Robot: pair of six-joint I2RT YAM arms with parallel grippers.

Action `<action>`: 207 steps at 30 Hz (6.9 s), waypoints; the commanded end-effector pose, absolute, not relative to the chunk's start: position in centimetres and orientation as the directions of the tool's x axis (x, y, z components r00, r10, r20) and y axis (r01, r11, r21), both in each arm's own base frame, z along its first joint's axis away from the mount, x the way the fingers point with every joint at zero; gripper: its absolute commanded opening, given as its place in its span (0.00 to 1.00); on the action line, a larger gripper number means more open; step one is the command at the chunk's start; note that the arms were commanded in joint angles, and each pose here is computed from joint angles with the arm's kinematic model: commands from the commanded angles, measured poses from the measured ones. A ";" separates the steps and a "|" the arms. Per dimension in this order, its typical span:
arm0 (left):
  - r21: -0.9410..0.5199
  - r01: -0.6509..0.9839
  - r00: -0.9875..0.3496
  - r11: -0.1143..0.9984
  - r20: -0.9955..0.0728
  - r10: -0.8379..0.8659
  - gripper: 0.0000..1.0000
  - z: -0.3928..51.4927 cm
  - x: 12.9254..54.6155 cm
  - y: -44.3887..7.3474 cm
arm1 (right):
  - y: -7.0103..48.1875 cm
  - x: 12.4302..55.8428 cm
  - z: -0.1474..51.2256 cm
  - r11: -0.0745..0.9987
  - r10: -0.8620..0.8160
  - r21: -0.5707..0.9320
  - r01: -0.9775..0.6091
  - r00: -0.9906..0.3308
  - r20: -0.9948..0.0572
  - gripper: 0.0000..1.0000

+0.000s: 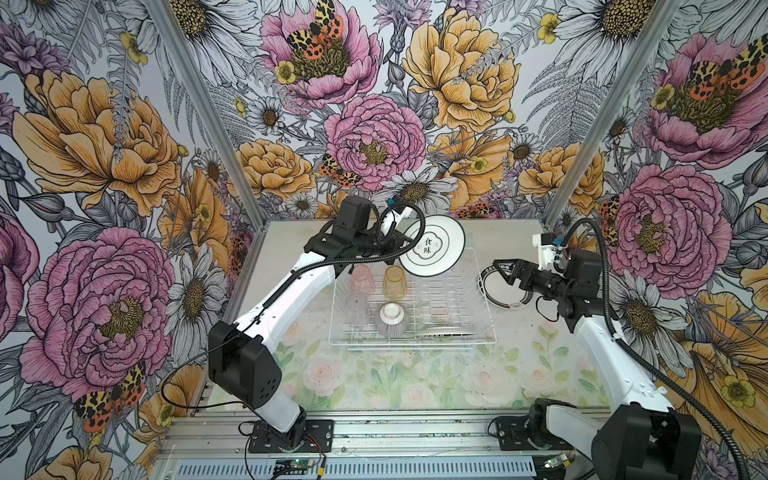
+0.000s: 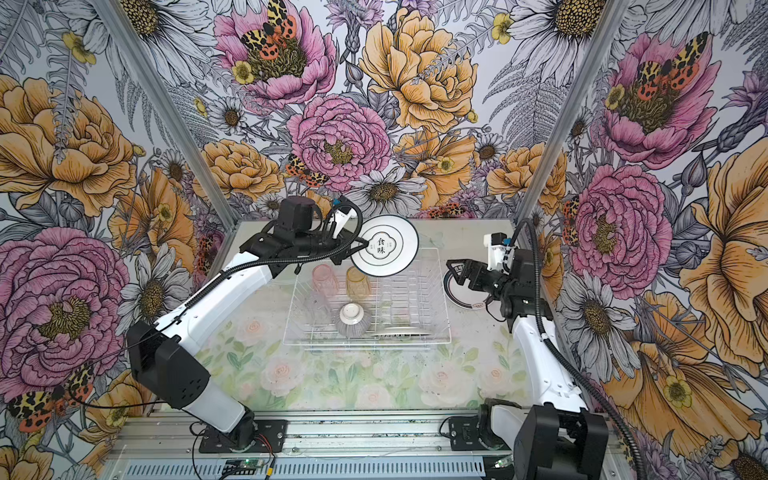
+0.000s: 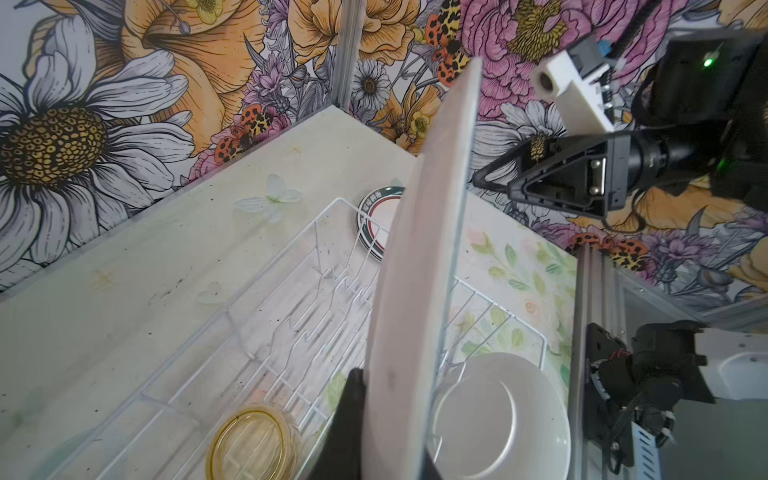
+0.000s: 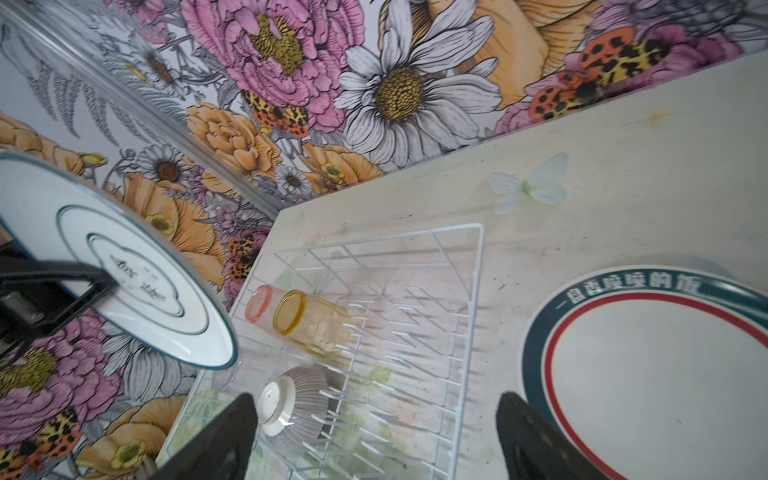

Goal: Unload the mixed dishes from the dish rack
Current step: 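Grasp the white plate with black lettering in the rack with the left gripper, then lift the white lettered plate upright while the right gripper grasps its rim, then carry the white lettered plate onto the stack with the right gripper while the left releases, then lower the white lettered plate flat onto the plate stack with the right gripper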

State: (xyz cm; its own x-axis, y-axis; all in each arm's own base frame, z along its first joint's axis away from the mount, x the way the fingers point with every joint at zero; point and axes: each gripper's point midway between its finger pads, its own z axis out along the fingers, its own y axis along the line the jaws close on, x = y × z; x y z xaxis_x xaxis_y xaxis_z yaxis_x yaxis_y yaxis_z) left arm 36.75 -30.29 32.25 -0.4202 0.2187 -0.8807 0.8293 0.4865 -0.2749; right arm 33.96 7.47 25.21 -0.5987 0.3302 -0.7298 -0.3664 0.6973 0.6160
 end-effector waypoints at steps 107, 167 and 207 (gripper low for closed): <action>0.165 0.934 -0.139 0.318 -0.649 0.748 0.72 22.6 28.9 -34.7 | -7.2 39.1 10.9 0.707 0.675 0.631 0.319 -0.572 -0.467 0.00; 0.146 0.938 -0.170 0.314 -0.596 0.785 0.72 20.6 28.7 -34.2 | -8.9 38.2 5.8 0.816 0.575 0.364 0.450 -0.698 -0.427 0.94; 0.153 0.934 -0.187 0.323 -0.562 0.806 0.72 19.6 28.9 -33.4 | -6.7 42.4 3.4 0.851 0.524 0.278 0.445 -0.748 -0.407 1.00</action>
